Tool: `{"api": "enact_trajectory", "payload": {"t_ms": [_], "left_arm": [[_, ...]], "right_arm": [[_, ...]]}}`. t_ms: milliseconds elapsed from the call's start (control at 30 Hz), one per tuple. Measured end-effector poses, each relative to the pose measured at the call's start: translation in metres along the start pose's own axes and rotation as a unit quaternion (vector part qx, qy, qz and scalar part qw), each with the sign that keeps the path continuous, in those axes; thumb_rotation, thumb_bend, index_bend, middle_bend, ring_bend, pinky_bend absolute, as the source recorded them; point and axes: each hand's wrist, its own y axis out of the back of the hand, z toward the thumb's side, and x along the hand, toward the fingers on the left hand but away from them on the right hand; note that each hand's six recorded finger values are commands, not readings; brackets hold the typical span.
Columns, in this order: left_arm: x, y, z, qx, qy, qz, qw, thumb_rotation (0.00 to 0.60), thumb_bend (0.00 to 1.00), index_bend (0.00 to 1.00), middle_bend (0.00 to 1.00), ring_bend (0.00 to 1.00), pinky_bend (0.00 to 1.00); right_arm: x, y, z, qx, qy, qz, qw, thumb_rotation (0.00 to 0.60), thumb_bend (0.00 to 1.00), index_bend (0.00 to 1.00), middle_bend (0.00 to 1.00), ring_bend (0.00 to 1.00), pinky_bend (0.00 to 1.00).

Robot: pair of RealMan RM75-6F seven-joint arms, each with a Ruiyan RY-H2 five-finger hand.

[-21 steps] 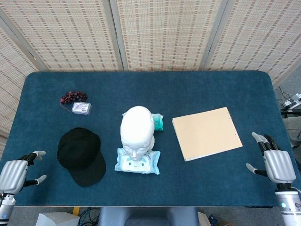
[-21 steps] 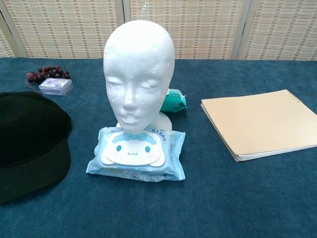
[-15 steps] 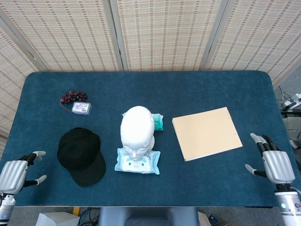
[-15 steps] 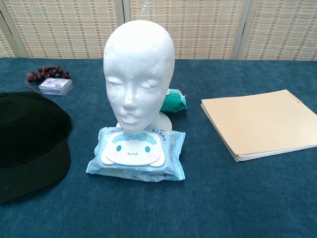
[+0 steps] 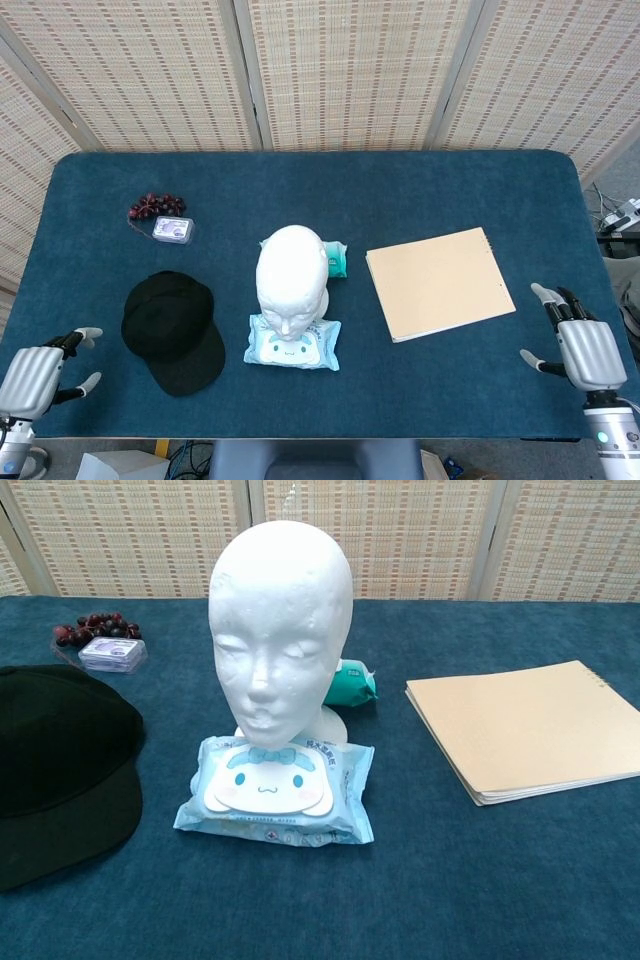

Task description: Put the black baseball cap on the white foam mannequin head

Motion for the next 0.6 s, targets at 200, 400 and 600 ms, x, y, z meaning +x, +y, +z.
{"api": "enact_trajectory", "payload": {"t_ms": [200, 400, 600], "left_arm": [[-0.01, -0.001, 0.011, -0.002, -0.028, -0.013, 0.9995, 0.6, 0.79, 0.38, 0.42, 0.48, 0.63], [-0.016, -0.003, 0.017, -0.012, -0.044, -0.03, 0.9985, 0.6, 0.84, 0.43, 0.44, 0.49, 0.63], [-0.021, -0.005, 0.025, -0.04, -0.071, -0.054, 0.9952, 0.6, 0.91, 0.44, 0.44, 0.46, 0.63]], "right_arm": [[0.0, 0.001, 0.0, -0.002, 0.002, 0.001, 1.0, 0.6, 0.0, 0.06, 0.21, 0.11, 0.38], [0.0, 0.0, 0.0, -0.001, 0.003, 0.005, 1.0, 0.6, 0.0, 0.06, 0.21, 0.11, 0.38], [-0.001, -0.003, 0.001, 0.001, 0.005, 0.012, 0.9999, 0.6, 0.0, 0.06, 0.21, 0.11, 0.38]]}}
